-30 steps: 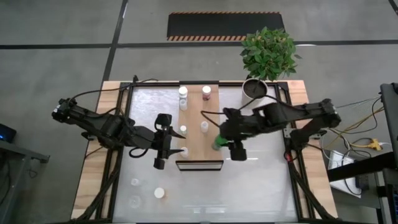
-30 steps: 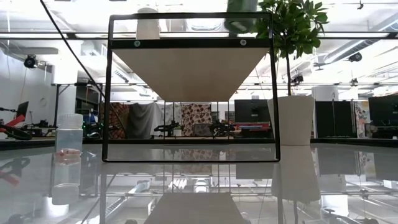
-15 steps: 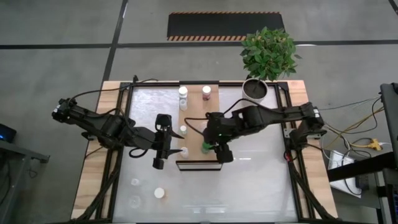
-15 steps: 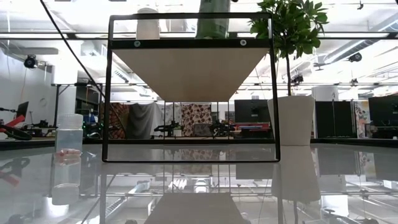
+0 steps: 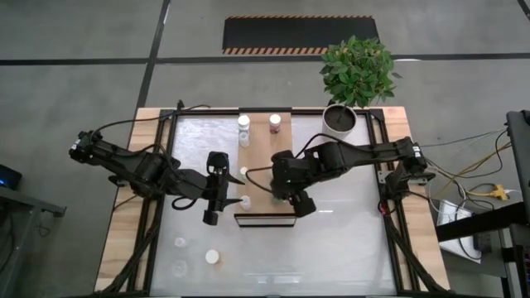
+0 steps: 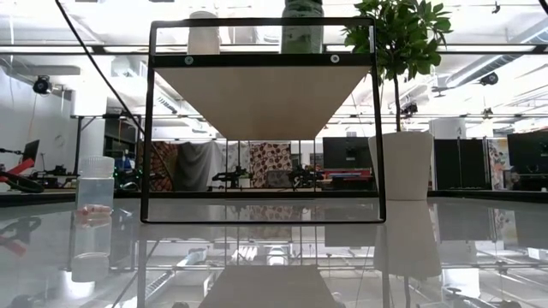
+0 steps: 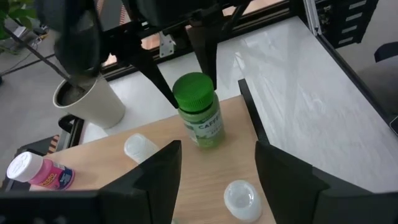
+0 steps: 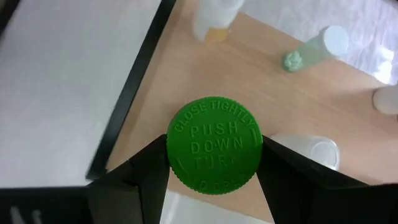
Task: Pick and place medicine bottles onto shelf by color
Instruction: Put the green pill bottle on the shelf, then put the transparent pill bottle on the shelf
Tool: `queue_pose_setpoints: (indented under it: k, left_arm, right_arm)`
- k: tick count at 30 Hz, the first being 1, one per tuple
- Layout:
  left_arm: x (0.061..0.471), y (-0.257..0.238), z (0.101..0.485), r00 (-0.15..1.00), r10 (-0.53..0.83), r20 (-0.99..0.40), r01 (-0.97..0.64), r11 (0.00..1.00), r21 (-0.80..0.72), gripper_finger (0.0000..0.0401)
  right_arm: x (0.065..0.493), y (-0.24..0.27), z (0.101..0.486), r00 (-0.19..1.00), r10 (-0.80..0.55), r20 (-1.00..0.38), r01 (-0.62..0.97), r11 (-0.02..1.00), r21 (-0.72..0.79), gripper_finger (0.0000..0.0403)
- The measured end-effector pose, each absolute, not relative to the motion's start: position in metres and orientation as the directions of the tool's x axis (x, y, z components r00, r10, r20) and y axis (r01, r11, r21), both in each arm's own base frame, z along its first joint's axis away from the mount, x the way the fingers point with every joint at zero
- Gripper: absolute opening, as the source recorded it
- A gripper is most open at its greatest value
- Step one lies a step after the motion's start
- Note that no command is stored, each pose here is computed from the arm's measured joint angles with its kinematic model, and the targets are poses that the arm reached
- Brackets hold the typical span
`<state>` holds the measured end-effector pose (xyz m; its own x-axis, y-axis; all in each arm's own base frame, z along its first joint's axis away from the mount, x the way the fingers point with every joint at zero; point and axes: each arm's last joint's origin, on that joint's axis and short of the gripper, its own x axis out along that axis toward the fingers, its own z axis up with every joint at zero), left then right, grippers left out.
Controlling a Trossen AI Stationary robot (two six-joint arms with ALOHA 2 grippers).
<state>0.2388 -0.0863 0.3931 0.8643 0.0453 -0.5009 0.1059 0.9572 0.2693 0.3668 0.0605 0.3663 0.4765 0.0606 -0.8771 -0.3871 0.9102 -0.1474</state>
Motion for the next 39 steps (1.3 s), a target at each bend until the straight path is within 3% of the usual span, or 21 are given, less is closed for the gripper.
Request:
queue_pose_setpoints:
  k: [12, 22, 30, 39]
  left_arm:
    - [0.239, -0.086, 0.393, 0.864, 0.046, -0.501, 0.105, 0.957, 0.269, 0.0187]
    - [0.239, -0.086, 0.393, 0.865, 0.045, -0.5, 0.105, 0.958, 0.268, 0.0187]
    - [0.239, -0.086, 0.393, 0.865, 0.045, -0.499, 0.104, 0.958, 0.268, 0.0187]
    - [0.239, -0.086, 0.393, 0.865, 0.045, -0.499, 0.103, 0.959, 0.264, 0.0187]
  right_arm:
    - [0.368, 0.057, 0.365, 0.48, 0.057, -0.876, -0.415, 0.894, -0.169, 0.0203]
    - [0.372, 0.055, 0.359, 0.486, 0.055, -0.872, -0.24, 0.968, -0.073, 0.0204]
    - [0.374, 0.056, 0.358, 0.5, 0.05, -0.864, -0.117, 0.993, -0.01, 0.0251]
    - [0.373, 0.055, 0.369, 0.533, 0.053, -0.845, -0.097, 0.995, 0.001, 0.0287]
